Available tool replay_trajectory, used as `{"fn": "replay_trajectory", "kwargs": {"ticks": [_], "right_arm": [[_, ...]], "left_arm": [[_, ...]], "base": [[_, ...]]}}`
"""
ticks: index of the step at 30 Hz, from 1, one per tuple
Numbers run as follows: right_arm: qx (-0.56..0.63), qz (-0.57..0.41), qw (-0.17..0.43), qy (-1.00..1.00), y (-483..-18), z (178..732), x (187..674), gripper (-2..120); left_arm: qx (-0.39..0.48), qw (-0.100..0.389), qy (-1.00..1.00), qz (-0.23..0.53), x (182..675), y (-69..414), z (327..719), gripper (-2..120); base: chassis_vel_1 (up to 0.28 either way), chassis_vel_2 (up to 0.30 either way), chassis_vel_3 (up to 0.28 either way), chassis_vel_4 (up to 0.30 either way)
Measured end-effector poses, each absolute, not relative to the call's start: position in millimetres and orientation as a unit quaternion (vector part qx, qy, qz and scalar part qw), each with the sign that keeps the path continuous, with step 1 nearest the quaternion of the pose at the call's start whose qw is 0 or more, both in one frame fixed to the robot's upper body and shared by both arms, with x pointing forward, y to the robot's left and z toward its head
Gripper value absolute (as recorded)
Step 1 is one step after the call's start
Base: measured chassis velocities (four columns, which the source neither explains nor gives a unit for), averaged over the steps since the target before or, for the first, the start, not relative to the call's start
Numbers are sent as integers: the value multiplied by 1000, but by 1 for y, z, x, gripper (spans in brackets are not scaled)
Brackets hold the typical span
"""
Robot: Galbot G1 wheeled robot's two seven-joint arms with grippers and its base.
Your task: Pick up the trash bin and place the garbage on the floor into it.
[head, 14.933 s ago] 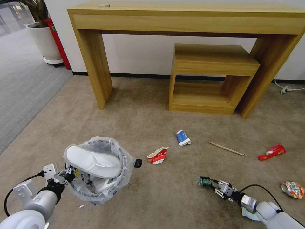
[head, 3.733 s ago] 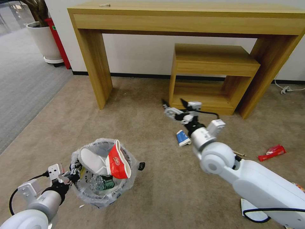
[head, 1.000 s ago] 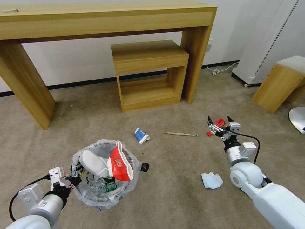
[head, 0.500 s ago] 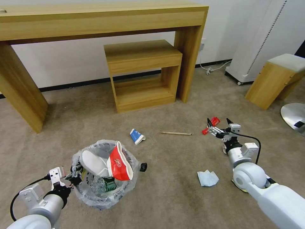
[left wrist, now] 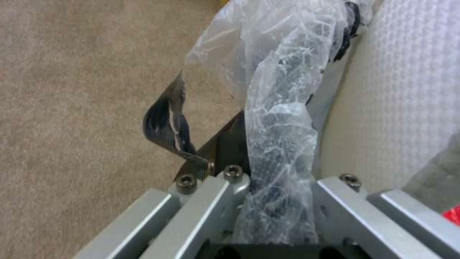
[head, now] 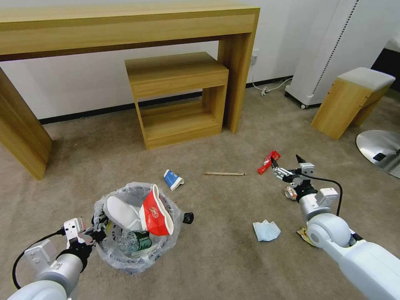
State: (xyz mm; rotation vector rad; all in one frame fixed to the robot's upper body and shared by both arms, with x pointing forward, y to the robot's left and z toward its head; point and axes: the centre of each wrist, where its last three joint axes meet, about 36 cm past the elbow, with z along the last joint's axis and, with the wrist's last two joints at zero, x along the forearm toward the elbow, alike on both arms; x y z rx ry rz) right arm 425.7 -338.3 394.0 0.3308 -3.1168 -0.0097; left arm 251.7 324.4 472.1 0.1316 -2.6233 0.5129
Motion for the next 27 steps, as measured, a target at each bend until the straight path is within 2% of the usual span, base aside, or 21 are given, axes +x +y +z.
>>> {"fn": "replay_trajectory", "kwargs": {"ticks": [5,12,18,25,27], "right_arm": [[202,17,29,-979,-354,369,418,100],[342,115,47,-931,-390,328,408,100],[367,153,63,-916,-416,303,403,100],[301,177,93,-932,-455,288,396,100],[270,195,109,-937,-483,277,391,100]], "left_arm": [[48,229,-954,186,252,324,473,1],[50,229,-953,192,250,319,469,1],[52,226,-953,195,250,320,466,1],[52,225,-953,197,249,320,465,1],[52,223,-953,198,249,319,465,1]], "base": [[0,0,0,0],[0,0,0,0],[0,0,0,0],[0,0,0,0],[0,0,0,0]]}}
